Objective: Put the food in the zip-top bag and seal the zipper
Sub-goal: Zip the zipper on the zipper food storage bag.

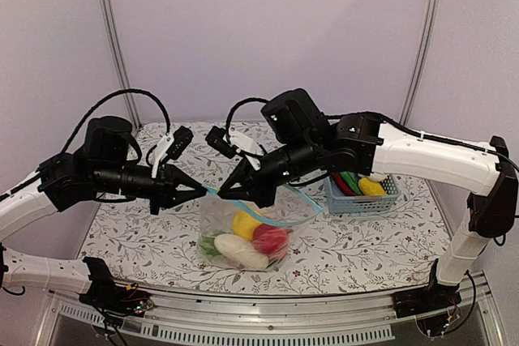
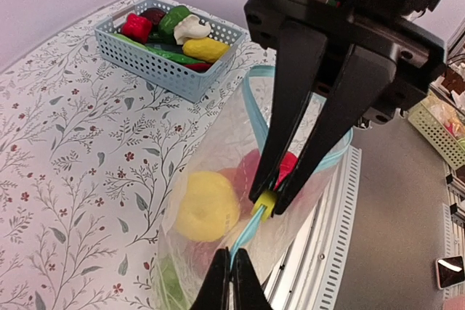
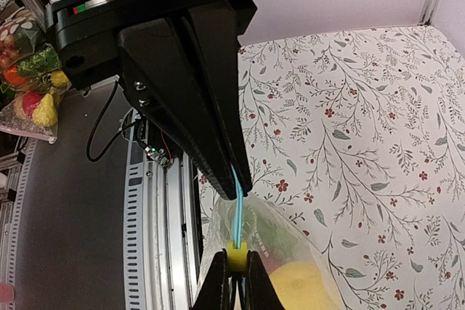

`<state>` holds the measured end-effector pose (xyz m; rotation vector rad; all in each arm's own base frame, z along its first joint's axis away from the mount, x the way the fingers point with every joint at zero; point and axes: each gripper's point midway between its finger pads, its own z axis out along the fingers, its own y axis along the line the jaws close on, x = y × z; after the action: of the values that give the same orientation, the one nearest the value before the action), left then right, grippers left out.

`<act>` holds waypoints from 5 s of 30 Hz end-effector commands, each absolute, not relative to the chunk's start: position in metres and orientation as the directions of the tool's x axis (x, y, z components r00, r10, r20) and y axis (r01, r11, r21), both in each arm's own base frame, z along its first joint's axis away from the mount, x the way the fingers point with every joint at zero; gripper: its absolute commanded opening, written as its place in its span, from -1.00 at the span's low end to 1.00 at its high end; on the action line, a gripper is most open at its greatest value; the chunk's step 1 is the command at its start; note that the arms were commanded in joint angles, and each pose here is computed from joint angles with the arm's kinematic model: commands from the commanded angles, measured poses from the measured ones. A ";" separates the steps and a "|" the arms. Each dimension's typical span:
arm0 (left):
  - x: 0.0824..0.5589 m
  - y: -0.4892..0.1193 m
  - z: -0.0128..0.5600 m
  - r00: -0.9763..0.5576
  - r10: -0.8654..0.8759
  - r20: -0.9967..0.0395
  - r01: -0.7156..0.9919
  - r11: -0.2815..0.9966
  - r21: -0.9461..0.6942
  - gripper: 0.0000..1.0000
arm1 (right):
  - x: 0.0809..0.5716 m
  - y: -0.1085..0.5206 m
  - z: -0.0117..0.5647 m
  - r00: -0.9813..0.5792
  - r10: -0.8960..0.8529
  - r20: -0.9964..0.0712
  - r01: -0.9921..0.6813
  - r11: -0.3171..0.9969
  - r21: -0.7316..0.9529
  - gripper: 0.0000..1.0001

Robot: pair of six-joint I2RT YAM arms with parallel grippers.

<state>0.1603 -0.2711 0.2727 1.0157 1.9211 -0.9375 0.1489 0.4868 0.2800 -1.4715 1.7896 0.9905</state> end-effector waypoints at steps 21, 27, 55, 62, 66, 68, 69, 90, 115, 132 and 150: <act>0.189 -0.247 0.277 -0.416 0.245 -0.876 0.805 0.546 -0.230 -1.00 | 0.142 0.449 0.270 -0.215 -0.595 -0.775 -0.976 0.161 0.148 -1.00; 0.191 -0.245 0.278 -0.419 0.238 -0.876 0.796 0.560 -0.228 -1.00 | 0.141 0.444 0.268 -0.222 -0.599 -0.770 -0.974 0.171 0.147 -1.00; 0.206 -0.234 0.275 -0.438 0.213 -0.873 0.749 0.624 -0.224 -1.00 | 0.141 0.425 0.258 -0.252 -0.610 -0.752 -0.965 0.220 0.145 -1.00; 0.208 -0.232 0.276 -0.438 0.207 -0.875 0.742 0.633 -0.222 -1.00 | 0.139 0.422 0.256 -0.261 -0.611 -0.748 -0.962 0.223 0.154 -0.99; 0.209 -0.231 0.275 -0.441 0.207 -0.873 0.738 0.637 -0.222 -1.00 | 0.139 0.418 0.256 -0.274 -0.609 -0.744 -0.958 0.238 0.158 -1.00; 0.210 -0.231 0.275 -0.441 0.205 -0.874 0.736 0.639 -0.221 -1.00 | 0.138 0.417 0.255 -0.283 -0.611 -0.739 -0.956 0.246 0.162 -0.99; 0.210 -0.230 0.274 -0.441 0.205 -0.874 0.735 0.642 -0.220 -1.00 | 0.139 0.415 0.254 -0.287 -0.612 -0.737 -0.954 0.252 0.162 -0.99; 0.214 -0.226 0.273 -0.444 0.200 -0.873 0.718 0.663 -0.213 -1.00 | 0.139 0.388 0.246 -0.375 -0.607 -0.701 -0.917 0.356 0.181 -0.98; 0.224 -0.216 0.271 -0.455 0.184 -0.871 0.673 0.711 -0.202 -1.00 | 0.139 0.364 0.233 -0.427 -0.606 -0.671 -0.885 0.431 0.175 -0.98; 0.236 -0.204 0.270 -0.470 0.153 -0.869 0.620 0.758 -0.201 -1.00 | 0.138 0.343 0.228 -0.458 -0.601 -0.655 -0.862 0.480 0.162 -0.98; 0.245 -0.194 0.269 -0.482 0.126 -0.867 0.580 0.788 -0.207 -1.00 | 0.137 0.326 0.229 -0.475 -0.599 -0.645 -0.846 0.512 0.148 -0.98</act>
<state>0.2291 -0.2135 0.2653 0.6338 2.0362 -0.6880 0.1446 0.3501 0.2433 -1.1663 2.1486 0.6951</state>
